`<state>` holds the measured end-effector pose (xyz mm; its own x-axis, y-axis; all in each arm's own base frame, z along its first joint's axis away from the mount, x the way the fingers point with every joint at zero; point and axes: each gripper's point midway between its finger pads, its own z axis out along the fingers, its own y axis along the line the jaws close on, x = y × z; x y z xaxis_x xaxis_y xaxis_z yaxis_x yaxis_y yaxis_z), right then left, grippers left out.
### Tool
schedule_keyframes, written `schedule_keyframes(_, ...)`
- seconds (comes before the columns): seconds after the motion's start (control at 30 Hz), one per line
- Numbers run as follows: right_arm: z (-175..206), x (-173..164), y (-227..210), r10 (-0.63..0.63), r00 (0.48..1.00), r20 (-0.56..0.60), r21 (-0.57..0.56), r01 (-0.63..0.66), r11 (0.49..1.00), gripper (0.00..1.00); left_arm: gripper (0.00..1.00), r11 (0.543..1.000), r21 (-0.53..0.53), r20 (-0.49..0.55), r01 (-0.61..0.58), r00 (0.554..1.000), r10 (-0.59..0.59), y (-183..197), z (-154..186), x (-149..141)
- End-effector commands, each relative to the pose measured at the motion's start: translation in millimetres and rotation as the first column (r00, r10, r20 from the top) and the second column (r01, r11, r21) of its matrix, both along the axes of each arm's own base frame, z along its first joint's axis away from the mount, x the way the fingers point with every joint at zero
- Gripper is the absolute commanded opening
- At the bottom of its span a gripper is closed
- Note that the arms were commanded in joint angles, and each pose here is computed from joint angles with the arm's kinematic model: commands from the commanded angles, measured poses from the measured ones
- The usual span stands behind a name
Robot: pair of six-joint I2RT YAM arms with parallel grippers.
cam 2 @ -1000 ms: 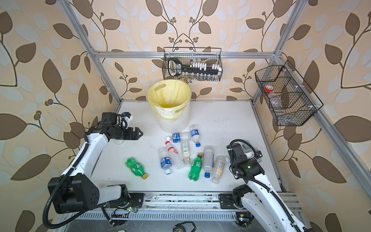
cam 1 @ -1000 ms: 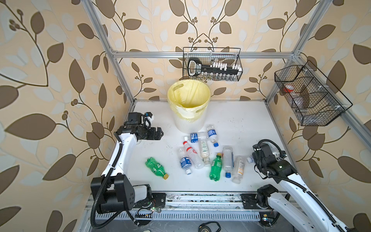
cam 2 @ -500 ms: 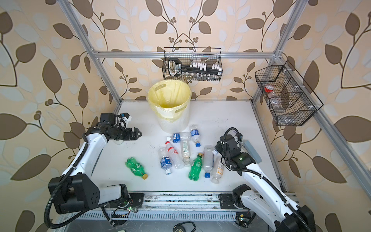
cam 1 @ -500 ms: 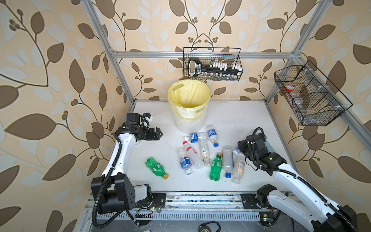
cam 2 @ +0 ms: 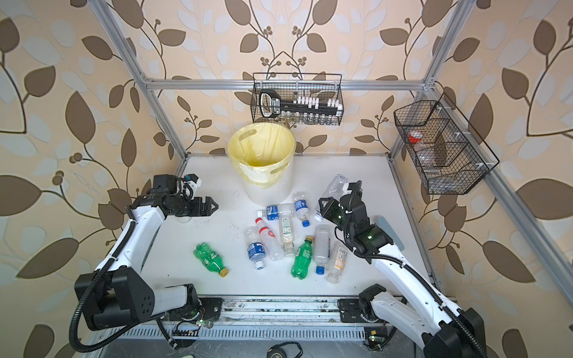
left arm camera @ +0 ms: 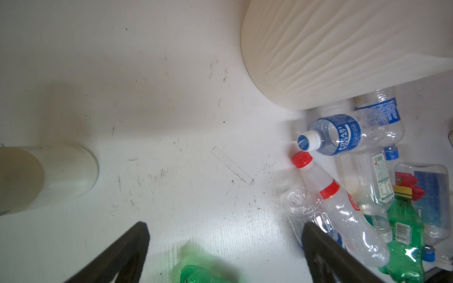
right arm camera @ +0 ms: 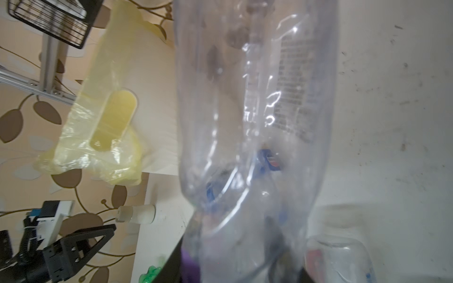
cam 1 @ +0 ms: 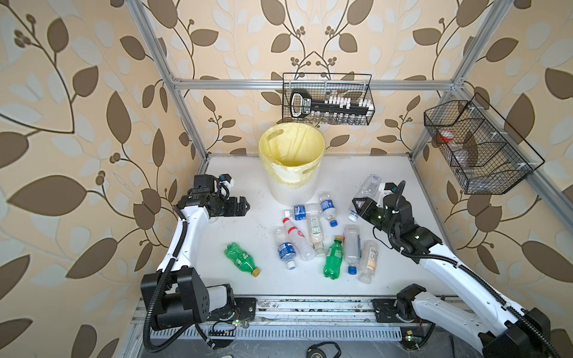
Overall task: Throw the plastic bottles in the bin
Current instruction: Pick up the plastic bottle from the bottom-right of the table, then throw the plastic bottle into the trash bin.
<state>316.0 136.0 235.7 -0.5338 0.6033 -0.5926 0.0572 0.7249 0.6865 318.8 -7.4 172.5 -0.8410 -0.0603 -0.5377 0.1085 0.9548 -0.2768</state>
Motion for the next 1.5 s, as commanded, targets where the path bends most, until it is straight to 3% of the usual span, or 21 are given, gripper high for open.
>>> schedule_keyframes(0.0,42,9,15,0.077,0.99,0.115,-0.006,-0.077,0.997,0.35,0.99,1.0,-0.021,0.0,0.007,1.0,-0.007,0,0,0)
schedule_keyframes(0.27,92,19,26,0.134,0.961,0.243,-0.049,-0.126,0.991,0.35,0.99,1.0,-0.01,-0.006,-0.01,1.0,0.01,4,0,0)
schedule_keyframes(0.63,123,1,30,0.215,0.907,0.363,-0.094,-0.194,0.976,0.35,0.99,0.999,0.008,-0.009,-0.048,0.999,0.048,13,-2,3)
schedule_keyframes(0.87,115,-5,21,0.197,0.917,0.346,-0.117,-0.165,0.979,0.35,0.99,0.999,0.002,-0.008,-0.043,0.999,0.043,11,-1,2)
schedule_keyframes(1.03,100,-28,8,0.145,0.925,0.351,-0.169,-0.09,0.981,0.35,0.99,1.0,-0.02,-0.019,-0.011,1.0,0.011,6,-2,0)
schedule_keyframes(1.23,91,-43,23,0.191,0.924,0.33,-0.221,-0.122,0.968,0.35,0.99,1.0,-0.027,-0.013,-0.005,1.0,0.005,5,-1,1)
schedule_keyframes(1.47,142,-20,72,0.225,0.903,0.366,-0.324,-0.103,0.94,0.34,0.99,0.999,-0.039,-0.016,-0.003,1.0,0.003,3,3,-1)
